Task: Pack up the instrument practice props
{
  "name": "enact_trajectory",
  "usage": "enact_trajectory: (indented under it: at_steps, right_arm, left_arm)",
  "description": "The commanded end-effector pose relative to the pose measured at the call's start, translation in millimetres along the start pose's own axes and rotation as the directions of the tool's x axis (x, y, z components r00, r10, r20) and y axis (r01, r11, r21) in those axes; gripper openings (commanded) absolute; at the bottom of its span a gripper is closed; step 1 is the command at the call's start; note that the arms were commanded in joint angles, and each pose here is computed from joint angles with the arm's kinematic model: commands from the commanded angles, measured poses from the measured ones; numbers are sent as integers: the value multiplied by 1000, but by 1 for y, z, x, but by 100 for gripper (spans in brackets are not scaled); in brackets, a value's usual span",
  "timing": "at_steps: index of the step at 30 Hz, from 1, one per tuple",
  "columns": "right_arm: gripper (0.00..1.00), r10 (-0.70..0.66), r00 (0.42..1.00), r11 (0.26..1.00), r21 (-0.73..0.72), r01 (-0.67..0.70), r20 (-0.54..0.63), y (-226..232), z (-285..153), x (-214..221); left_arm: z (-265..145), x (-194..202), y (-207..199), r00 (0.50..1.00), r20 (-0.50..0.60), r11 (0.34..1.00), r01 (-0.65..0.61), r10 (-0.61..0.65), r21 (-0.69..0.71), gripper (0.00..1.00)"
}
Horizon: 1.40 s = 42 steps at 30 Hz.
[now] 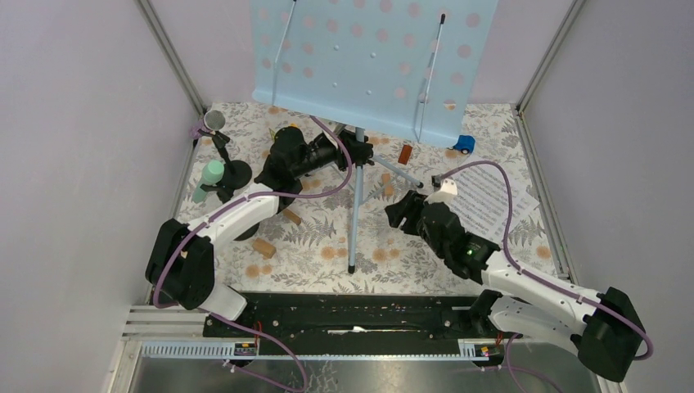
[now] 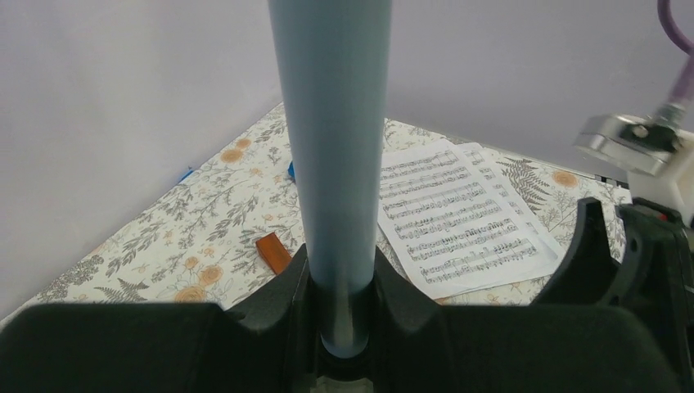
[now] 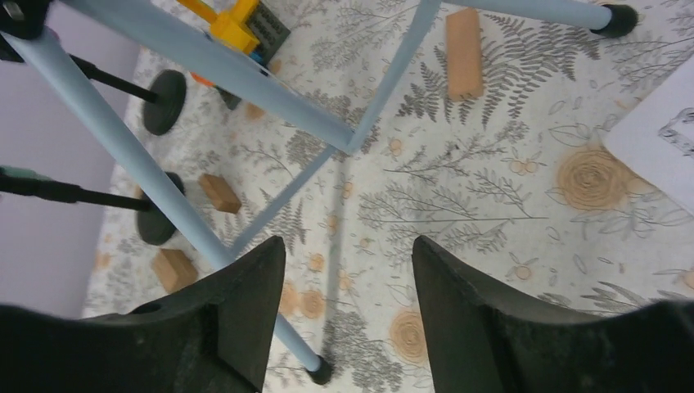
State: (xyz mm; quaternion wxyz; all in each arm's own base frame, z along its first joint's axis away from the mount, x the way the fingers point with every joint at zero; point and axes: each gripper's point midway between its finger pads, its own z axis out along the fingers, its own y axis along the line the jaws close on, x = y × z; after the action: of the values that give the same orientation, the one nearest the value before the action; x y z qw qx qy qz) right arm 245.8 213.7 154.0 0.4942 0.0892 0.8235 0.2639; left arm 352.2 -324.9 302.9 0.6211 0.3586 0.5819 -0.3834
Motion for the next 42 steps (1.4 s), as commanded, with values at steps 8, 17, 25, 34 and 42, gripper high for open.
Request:
enact_trajectory:
  at_steps: [8, 17, 25, 34, 42]
  right_arm:
    - [85, 446, 895, 878, -190, -440, -15, 76, -2, -74]
    - [75, 798, 602, 590, -241, -771, 30, 86, -2, -120]
    - [55, 937, 350, 330, -293, -897, -18, 87, 8, -130]
    - [54, 955, 271, 234, -254, -939, -124, 106, 36, -116]
    - [44, 952, 256, 211, -247, -946, -167, 111, 48, -108]
  left_arm:
    - [-5, 22, 2, 994, -81, 997, 71, -72, -13, 3]
    - [-12, 11, -1, 997, -50, 998, 52, -53, -27, 0]
    - [-8, 23, -3, 995, -92, 999, 46, -48, -24, 0]
    - [-5, 24, -15, 994, -107, 999, -5, 1, -35, 0]
    - [-4, 28, -18, 993, -116, 999, -9, 4, -39, 0]
